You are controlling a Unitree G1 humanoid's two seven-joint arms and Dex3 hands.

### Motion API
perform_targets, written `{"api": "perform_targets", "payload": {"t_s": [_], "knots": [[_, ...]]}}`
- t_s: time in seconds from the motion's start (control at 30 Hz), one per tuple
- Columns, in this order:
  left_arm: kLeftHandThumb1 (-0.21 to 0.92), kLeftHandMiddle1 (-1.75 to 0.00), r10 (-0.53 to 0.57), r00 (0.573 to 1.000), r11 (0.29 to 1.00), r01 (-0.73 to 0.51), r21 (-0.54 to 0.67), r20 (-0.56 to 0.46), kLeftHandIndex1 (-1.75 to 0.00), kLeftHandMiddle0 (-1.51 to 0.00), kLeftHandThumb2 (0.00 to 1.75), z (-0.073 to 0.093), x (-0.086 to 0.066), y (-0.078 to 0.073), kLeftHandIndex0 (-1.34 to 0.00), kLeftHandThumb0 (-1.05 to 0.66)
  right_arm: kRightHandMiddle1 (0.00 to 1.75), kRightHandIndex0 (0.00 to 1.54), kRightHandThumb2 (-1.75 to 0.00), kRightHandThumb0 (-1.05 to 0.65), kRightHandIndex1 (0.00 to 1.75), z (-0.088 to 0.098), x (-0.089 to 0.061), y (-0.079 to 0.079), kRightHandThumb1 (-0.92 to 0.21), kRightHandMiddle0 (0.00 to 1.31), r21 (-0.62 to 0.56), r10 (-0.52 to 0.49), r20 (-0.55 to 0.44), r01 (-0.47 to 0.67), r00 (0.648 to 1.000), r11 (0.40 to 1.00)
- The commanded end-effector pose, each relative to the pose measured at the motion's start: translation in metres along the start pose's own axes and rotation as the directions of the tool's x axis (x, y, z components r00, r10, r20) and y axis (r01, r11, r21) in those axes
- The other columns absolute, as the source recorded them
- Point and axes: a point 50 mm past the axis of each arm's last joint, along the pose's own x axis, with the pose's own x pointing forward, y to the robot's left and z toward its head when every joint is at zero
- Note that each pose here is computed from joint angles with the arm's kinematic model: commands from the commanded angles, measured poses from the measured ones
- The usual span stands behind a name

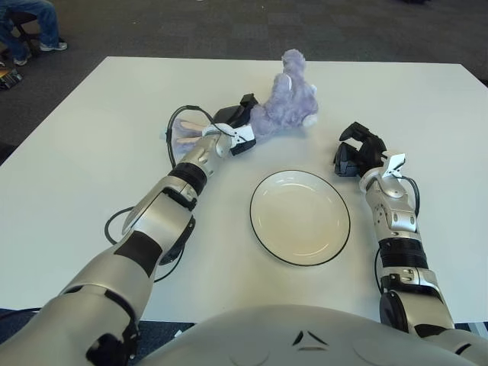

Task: Put the doll into the plate.

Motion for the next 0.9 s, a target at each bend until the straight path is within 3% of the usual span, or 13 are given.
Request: {"api": "perform_targets", "payload": {"t_s": [0.0, 0.53, 0.87], "knots": [[-0.02, -1.53, -0.189, 0.973, 0.982, 0.188, -0.021, -0.135, -1.75, -0.91, 1.63, -0.0262, -0.0191, -0.0417, -0.67, 0.00, 1.75, 0.89, -1.72, -0.01, 1.71, -0.0053, -0.0024, -0.0034, 0.05, 0.67, -0.004, -0.007, -0.033, 0.007, 0.999, 1.000], [-0.04, -1.59, -0.126, 0.987, 0.984, 0.112, -0.135, -0.100, -1.75, -0.89, 1.67, -0.0306, -0.0239, -0.0395, -0.69, 0.00, 1.75, 0.88, -1.72, -0.01, 1.72, -0.0055, -0.0017, -0.0032, 0.04, 0.66, -0.015, -0.013, -0.040, 0.012, 0.999, 1.000], [-0.07, -1.59, -0.089, 0.989, 0.988, 0.073, -0.133, -0.117, -1.75, -0.90, 1.70, -0.0319, -0.0251, -0.0398, -0.72, 0.00, 1.75, 0.87, -1.71, -0.01, 1.72, -0.0060, -0.0015, -0.0030, 0.04, 0.66, -0.014, -0.014, -0.044, 0.014, 0.999, 1.000]]}}
